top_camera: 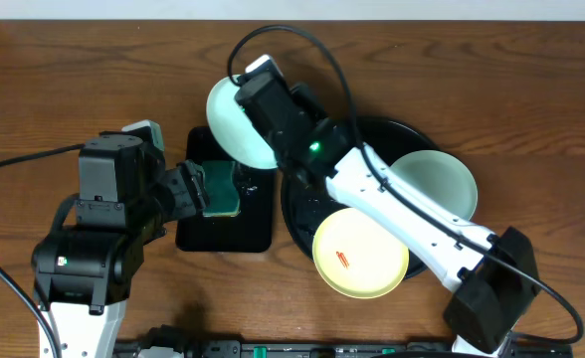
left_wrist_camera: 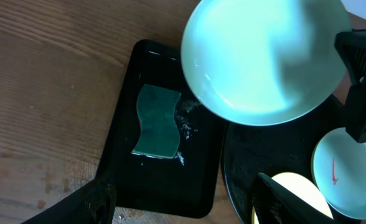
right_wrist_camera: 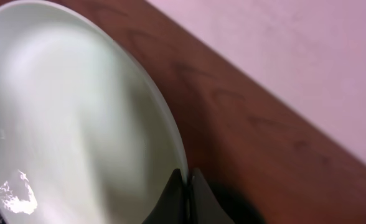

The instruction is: Clean dirty plates on tray and stack at the side

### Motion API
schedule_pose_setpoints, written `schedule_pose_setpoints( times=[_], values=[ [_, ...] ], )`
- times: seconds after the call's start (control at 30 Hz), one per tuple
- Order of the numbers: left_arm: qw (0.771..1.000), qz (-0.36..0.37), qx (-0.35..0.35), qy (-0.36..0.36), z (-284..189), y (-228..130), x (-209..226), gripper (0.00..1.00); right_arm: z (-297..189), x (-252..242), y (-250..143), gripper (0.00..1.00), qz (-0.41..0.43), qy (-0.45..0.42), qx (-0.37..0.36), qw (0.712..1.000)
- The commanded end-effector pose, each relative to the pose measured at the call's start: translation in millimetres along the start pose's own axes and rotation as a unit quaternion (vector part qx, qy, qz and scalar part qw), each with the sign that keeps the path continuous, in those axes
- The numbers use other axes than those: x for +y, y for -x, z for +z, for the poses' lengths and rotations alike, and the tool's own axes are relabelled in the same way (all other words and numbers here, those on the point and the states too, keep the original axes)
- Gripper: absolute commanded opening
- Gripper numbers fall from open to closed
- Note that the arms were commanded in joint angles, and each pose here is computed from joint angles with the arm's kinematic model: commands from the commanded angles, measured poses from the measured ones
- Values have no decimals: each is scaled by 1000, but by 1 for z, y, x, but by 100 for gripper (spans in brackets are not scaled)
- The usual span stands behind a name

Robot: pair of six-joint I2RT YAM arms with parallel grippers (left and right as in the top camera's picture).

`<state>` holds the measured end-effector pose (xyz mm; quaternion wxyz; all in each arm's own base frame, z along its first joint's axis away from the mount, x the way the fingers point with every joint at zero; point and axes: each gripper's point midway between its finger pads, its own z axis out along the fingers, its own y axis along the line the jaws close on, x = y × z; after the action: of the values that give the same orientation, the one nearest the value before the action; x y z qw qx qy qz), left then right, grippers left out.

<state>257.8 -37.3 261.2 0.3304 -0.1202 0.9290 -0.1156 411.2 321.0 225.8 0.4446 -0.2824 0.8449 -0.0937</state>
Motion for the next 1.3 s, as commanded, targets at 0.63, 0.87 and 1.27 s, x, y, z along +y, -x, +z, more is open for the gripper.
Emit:
schedule_pose_setpoints(
  times=[0.63,0.87,1.27],
  values=[
    [1000,2,-4,-2,-3,2,-1,71,-41,7,30,1,-69,-110,-52,990],
    [1000,2,-4,-2,-3,2,-1,71,-41,7,31,1,-67,-109,-53,990],
    [1000,2,-4,-2,-3,2,-1,72,-42,9,31,1,-68,-108,-54,990]
  ],
)
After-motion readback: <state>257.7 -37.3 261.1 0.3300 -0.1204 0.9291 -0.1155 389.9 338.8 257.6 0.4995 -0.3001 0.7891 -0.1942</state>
